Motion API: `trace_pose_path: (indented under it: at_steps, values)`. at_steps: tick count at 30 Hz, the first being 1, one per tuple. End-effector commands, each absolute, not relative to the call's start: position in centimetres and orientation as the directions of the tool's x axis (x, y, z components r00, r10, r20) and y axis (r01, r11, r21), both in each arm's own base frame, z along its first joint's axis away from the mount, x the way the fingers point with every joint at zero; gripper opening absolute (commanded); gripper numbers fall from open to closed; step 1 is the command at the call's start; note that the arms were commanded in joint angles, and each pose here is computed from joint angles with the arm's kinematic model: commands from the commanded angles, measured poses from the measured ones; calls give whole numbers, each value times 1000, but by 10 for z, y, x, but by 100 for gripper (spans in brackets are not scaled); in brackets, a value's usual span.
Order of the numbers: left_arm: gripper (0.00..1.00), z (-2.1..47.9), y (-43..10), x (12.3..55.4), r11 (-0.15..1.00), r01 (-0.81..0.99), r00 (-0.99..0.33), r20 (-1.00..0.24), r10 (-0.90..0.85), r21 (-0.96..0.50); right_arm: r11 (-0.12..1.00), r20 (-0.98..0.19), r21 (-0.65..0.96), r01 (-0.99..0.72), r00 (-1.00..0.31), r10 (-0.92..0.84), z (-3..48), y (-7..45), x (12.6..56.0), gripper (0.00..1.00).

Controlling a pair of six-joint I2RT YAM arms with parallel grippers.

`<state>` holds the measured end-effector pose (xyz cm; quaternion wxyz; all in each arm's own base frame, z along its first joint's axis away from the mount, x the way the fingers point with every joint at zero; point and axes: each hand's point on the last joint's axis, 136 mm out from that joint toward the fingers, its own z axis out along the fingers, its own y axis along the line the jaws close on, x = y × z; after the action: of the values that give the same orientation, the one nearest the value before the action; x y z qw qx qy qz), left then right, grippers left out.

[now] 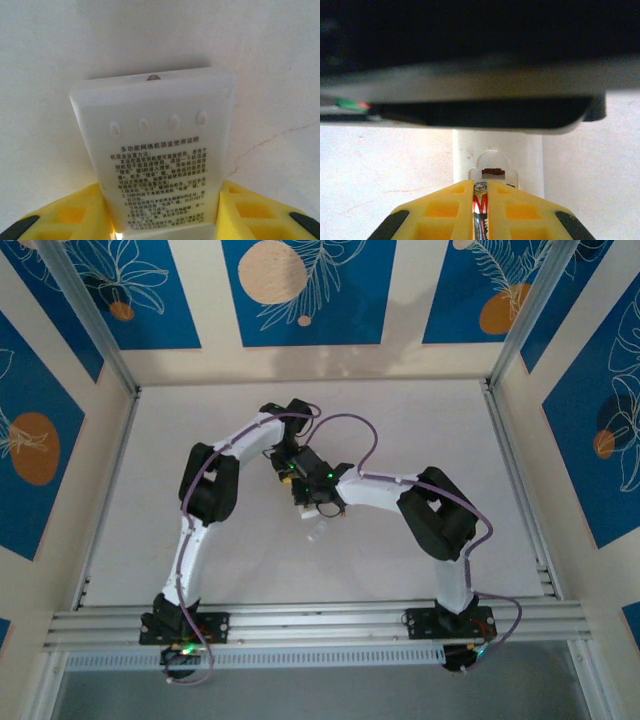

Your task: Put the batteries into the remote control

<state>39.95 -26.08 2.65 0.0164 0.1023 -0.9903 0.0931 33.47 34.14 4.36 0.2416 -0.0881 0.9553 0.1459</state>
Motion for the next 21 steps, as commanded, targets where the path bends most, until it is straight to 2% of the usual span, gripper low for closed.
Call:
trace_pose_path:
  at_steps: [1,10,21]
  values:
    - [35,17,-259,397,959,-228,-973,66,-220,-167,954,-363,161,-254,-914,-182,-5,329,297,13]
    - [34,19,-258,398,960,-229,-973,59,-222,-161,960,-314,133,-245,-929,-194,-21,318,281,12]
    - [34,14,-259,399,960,-228,-974,59,-221,-163,936,-346,161,-314,-906,-244,-23,321,275,12]
